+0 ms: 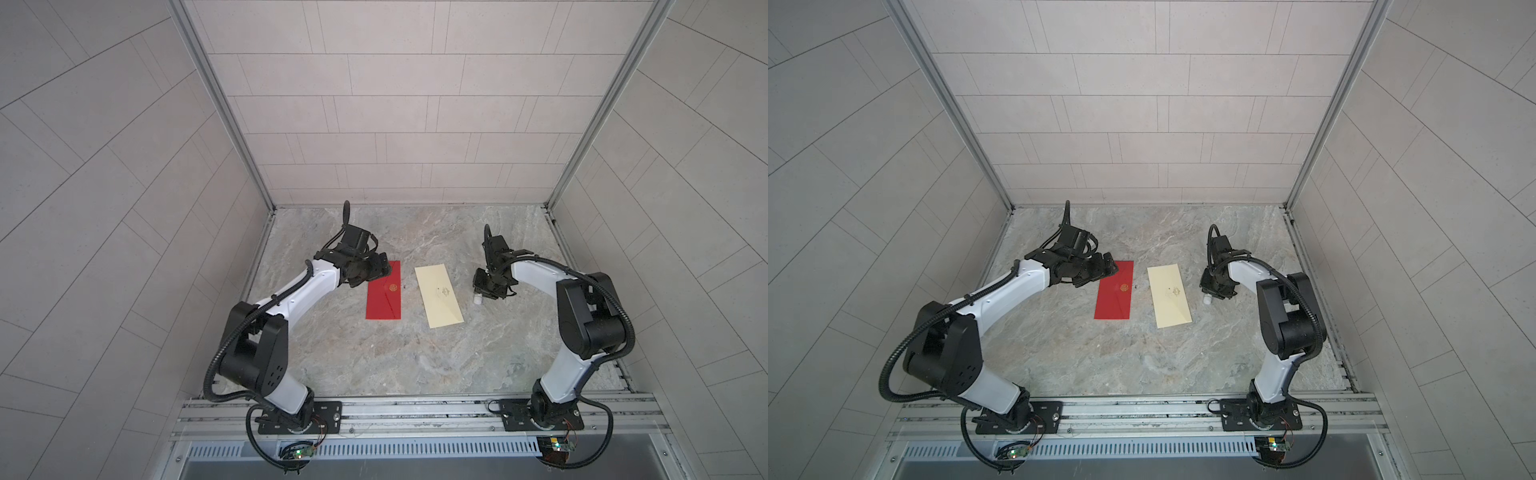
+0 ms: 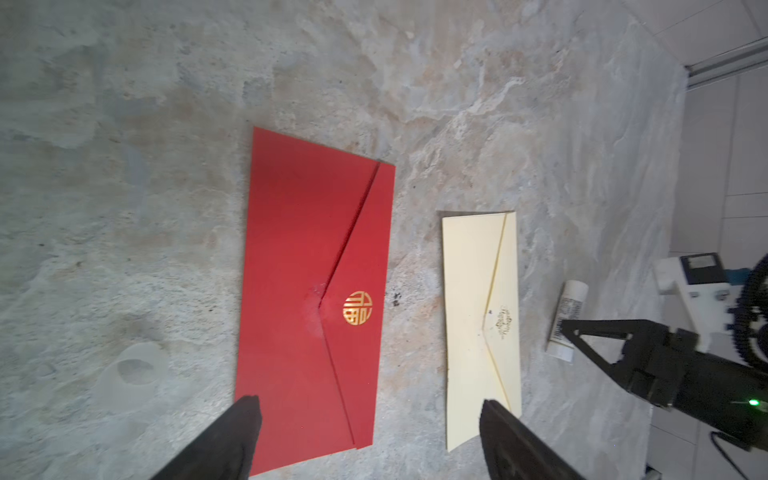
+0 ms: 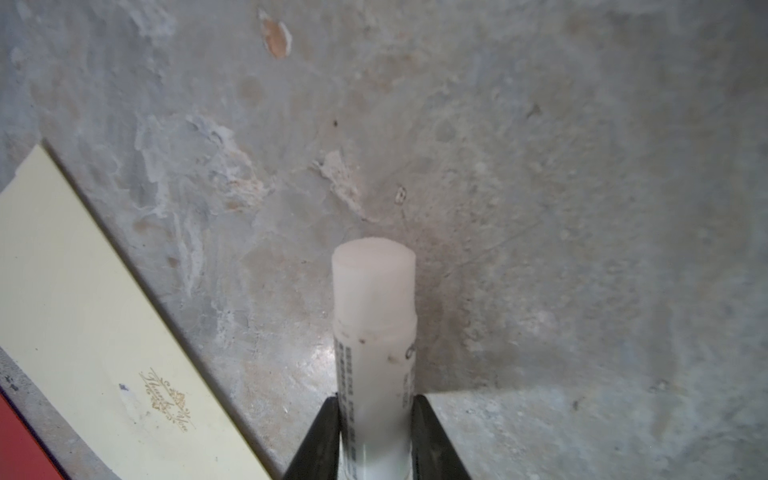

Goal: Place the letter into the envelope and seal it

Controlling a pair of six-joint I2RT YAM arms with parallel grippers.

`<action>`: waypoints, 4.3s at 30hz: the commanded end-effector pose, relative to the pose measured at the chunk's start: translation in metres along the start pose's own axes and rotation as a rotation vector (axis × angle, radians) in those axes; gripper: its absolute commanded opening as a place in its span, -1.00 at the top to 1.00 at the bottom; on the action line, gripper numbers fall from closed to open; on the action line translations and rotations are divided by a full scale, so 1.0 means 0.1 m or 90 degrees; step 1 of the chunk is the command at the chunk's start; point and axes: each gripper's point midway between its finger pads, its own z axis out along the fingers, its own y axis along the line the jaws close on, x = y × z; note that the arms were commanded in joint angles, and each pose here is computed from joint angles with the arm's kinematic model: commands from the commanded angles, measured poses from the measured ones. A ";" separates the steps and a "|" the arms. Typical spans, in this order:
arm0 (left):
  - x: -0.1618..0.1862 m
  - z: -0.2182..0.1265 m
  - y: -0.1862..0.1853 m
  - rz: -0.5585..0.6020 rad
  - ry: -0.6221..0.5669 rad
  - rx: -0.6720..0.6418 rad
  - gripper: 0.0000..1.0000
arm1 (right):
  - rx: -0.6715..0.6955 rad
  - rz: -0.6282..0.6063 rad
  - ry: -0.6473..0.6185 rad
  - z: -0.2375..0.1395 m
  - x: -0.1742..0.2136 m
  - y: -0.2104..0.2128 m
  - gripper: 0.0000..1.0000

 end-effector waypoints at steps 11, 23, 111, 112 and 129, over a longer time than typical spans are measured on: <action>0.00 0.15 -0.64 -0.022 0.041 0.132 -0.94 | -0.033 -0.058 0.026 0.01 0.31 0.04 0.79; 0.34 0.21 -1.41 0.012 0.119 0.279 -0.83 | -0.481 -0.302 0.033 -1.08 0.71 1.70 0.85; 0.02 -0.04 -1.48 -0.127 0.114 0.287 1.00 | -0.559 -0.254 -0.135 -1.96 0.32 1.87 0.07; 0.02 -0.04 -1.49 -0.125 0.114 0.290 1.00 | -0.572 -0.256 -0.122 -1.95 0.33 1.88 0.07; -0.03 -0.20 -1.64 -0.108 0.103 0.330 1.00 | -0.537 -0.272 -0.029 -1.52 0.41 1.87 0.09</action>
